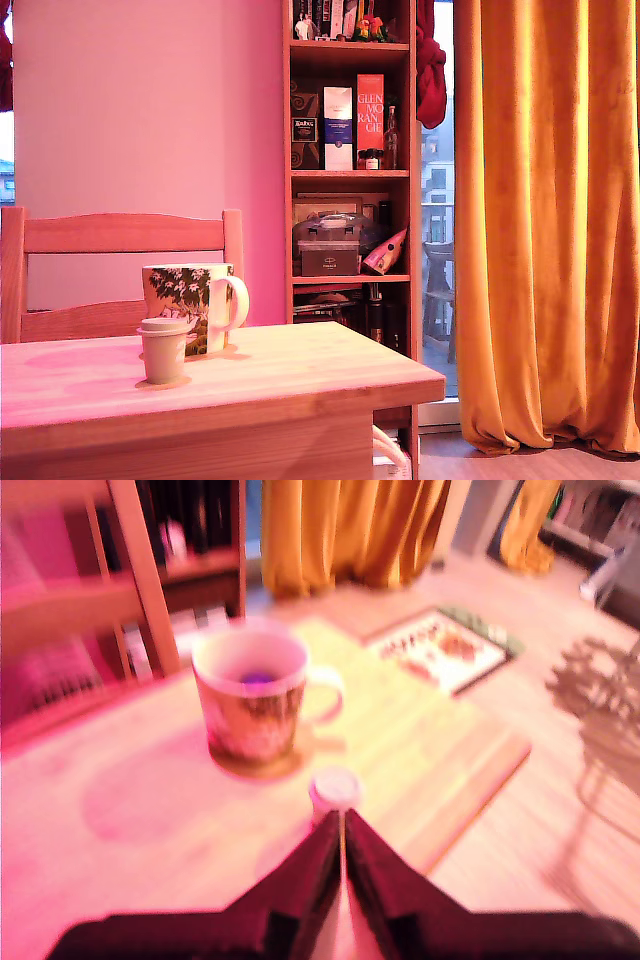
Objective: Pick up the coffee capsules on the table and drop them inside the coffee cup
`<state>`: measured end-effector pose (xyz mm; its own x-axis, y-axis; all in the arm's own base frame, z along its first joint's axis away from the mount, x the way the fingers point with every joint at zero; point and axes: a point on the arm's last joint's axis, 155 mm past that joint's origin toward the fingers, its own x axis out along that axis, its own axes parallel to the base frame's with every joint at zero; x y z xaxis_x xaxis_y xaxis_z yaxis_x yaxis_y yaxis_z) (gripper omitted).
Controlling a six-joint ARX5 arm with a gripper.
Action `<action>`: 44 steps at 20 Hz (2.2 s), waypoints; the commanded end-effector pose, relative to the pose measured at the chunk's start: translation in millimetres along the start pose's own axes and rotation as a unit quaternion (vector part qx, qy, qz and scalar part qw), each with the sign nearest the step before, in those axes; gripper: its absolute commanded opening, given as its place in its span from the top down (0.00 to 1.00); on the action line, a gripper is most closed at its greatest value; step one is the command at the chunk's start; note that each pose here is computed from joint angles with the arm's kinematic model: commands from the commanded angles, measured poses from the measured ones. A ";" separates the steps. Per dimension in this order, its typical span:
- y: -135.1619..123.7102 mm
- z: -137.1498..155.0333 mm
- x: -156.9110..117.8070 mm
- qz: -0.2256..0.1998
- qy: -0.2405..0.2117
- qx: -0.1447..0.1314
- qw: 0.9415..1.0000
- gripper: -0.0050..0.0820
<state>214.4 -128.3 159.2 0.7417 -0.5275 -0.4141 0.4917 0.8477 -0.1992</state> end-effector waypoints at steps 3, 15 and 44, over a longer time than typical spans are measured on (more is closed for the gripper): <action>-1.0 -15.1 8.7 -0.004 0.036 -0.009 0.999 0.96; 8.1 -12.7 16.1 0.018 0.036 -0.032 0.999 0.28; 4.4 -51.2 64.9 -0.022 0.033 0.083 0.996 0.13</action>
<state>244.3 -154.9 94.7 0.7020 -0.5497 -0.4528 0.5840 0.8082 -0.0758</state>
